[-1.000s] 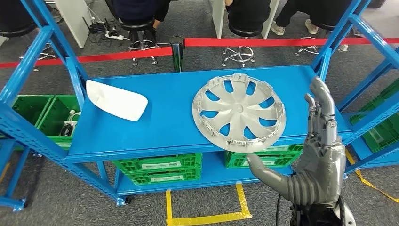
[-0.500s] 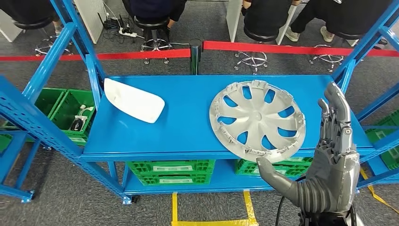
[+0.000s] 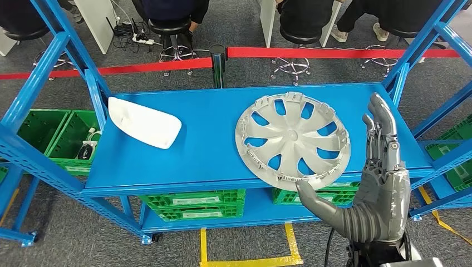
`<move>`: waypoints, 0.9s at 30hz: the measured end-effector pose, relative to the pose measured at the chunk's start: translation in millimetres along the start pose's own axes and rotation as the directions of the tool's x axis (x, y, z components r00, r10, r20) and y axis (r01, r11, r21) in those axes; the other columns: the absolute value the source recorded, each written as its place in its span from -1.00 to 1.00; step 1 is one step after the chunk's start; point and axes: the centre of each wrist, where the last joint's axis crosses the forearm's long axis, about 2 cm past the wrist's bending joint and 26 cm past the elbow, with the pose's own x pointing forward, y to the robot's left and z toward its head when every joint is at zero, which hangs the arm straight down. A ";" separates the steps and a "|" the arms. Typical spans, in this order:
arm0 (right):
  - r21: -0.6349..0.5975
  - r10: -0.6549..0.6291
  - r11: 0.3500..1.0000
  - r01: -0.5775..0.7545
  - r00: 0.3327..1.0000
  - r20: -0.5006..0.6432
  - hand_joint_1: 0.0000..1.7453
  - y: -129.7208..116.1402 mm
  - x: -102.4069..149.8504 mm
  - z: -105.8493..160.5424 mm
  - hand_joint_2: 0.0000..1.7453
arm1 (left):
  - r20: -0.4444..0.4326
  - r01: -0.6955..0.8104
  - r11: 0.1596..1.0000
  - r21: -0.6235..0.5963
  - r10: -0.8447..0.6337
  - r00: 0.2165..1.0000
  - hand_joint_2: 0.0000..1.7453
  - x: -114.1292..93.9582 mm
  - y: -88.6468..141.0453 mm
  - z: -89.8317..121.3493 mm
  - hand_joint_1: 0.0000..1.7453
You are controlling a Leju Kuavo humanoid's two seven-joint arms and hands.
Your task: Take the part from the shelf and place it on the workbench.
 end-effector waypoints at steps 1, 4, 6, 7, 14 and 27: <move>0.007 0.007 1.000 -0.007 1.000 -0.009 -1.00 -0.1 -0.2 -0.1 1.00 | -0.001 0.000 1.000 -0.002 0.000 1.000 -1.00 0.0 -0.1 0.0 -1.00; 0.049 0.057 0.997 -0.054 0.996 -0.070 -1.00 -2.4 -4.7 -2.2 1.00 | -0.001 0.005 1.000 -0.008 -0.006 1.000 -1.00 0.1 -0.4 0.0 -1.00; 0.078 0.097 0.993 -0.089 0.989 -0.111 -1.00 -5.8 -12.2 -5.0 1.00 | 0.000 0.013 1.000 -0.011 -0.013 1.000 -1.00 0.0 -0.7 0.1 -1.00; 0.086 0.113 0.991 -0.103 0.986 -0.123 -1.00 -7.7 -16.2 -6.2 1.00 | 0.000 0.016 1.000 -0.013 -0.016 1.000 -1.00 -0.1 -0.9 0.1 -1.00; 0.238 0.329 0.931 -0.276 0.917 -0.227 -1.00 -17.8 -40.1 -14.8 1.00 | 0.001 0.047 0.999 -0.025 -0.047 0.999 -1.00 -0.1 -1.4 0.1 -1.00; 0.633 0.858 0.493 -0.597 0.454 -0.240 -1.00 -71.2 -123.0 -40.9 1.00 | -0.037 0.144 0.989 -0.009 -0.145 0.989 -1.00 -5.9 15.5 -2.3 -1.00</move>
